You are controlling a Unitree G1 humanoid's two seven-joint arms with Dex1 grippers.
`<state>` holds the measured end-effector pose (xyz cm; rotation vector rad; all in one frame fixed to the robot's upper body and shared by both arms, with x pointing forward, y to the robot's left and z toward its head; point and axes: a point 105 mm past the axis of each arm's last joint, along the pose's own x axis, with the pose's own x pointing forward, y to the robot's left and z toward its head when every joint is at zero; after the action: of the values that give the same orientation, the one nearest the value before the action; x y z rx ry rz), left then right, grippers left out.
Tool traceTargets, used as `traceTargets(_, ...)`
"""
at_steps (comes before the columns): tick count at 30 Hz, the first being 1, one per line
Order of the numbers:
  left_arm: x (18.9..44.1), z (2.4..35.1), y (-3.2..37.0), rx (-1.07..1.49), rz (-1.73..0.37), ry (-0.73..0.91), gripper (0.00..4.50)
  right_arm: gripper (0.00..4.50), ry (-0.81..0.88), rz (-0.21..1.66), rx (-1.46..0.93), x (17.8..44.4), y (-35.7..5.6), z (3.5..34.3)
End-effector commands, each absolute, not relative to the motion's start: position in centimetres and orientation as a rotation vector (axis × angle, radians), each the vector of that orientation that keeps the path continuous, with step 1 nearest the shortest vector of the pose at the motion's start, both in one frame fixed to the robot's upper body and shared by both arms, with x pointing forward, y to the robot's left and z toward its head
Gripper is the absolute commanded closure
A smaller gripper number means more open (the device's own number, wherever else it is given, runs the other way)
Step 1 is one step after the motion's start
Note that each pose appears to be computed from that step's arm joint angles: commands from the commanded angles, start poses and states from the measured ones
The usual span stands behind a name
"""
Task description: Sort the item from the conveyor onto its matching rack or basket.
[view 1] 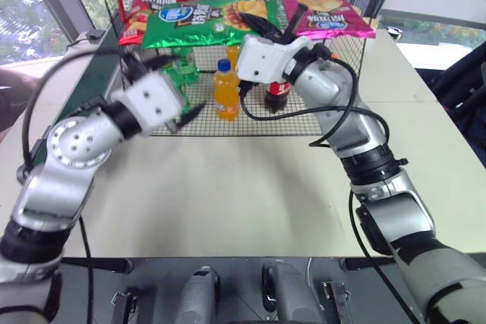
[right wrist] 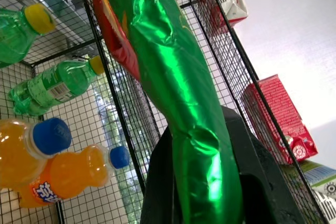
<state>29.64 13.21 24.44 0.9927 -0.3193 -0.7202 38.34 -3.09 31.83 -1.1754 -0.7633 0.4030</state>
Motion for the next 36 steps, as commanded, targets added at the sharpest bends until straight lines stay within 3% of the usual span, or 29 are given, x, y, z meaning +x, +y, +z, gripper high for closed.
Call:
traceTargets(1, 29.0, 26.0, 13.0, 1.085, -0.705, -0.388, 0.09, 4.50, -0.823, 0.388, -1.158, 37.6, -2.8, 33.2)
traceTargets(10, 31.3, 30.6, 13.8, 1.264, -0.405, -0.604, 0.09, 4.50, -0.832, 0.399, -1.151, 37.6, -2.3, 33.2)
traceTargets(20, 35.2, 29.0, 14.0, 1.345, -0.300, -0.607, 0.09, 4.50, -0.844, 0.392, -1.164, 37.4, -2.2, 33.2)
traceTargets(32, 37.0, 31.2, 11.0, 1.318, -0.258, -0.767, 0.09, 4.50, -0.836, 0.402, -1.170, 37.2, -2.1, 32.6)
traceTargets(35, 37.1, 31.2, 10.8, 1.317, -0.264, -0.765, 0.78, 4.50, -0.834, 0.404, -1.172, 37.2, -2.1, 32.6)
traceTargets(36, 37.1, 31.2, 10.8, 1.315, -0.266, -0.764, 1.23, 4.50, -0.834, 0.404, -1.173, 37.1, -2.1, 32.6)
